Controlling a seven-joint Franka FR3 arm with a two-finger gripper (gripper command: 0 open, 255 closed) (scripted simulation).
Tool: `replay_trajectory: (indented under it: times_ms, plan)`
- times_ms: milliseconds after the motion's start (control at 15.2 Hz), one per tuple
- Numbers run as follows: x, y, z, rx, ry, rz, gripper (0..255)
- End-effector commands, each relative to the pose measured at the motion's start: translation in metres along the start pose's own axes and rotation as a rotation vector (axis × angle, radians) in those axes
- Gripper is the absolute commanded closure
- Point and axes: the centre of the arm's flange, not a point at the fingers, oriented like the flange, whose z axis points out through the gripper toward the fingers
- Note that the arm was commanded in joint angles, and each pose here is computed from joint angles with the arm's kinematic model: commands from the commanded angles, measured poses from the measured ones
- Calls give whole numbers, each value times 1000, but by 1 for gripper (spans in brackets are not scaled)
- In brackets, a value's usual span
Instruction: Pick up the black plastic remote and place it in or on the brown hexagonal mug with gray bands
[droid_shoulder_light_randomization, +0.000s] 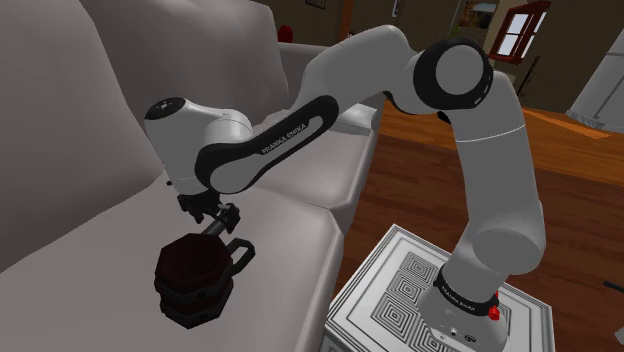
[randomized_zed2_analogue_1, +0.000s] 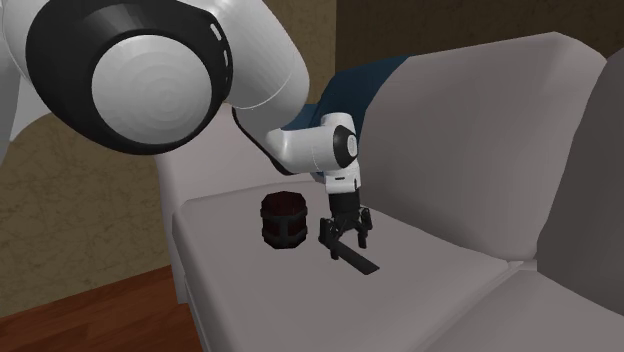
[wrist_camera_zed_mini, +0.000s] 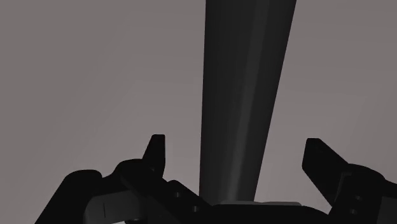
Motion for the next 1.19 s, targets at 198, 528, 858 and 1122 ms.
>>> replay_trajectory:
  times_ms: [198, 528, 858, 1122]
  plan:
    - [0, 0, 0, 0, 0, 0, 255]
    - [-1, 2, -1, 0, 0, 0, 255]
    - [1, 0, -5, 0, 0, 0, 255]
    - [6, 1, -26, 0, 0, 0, 255]
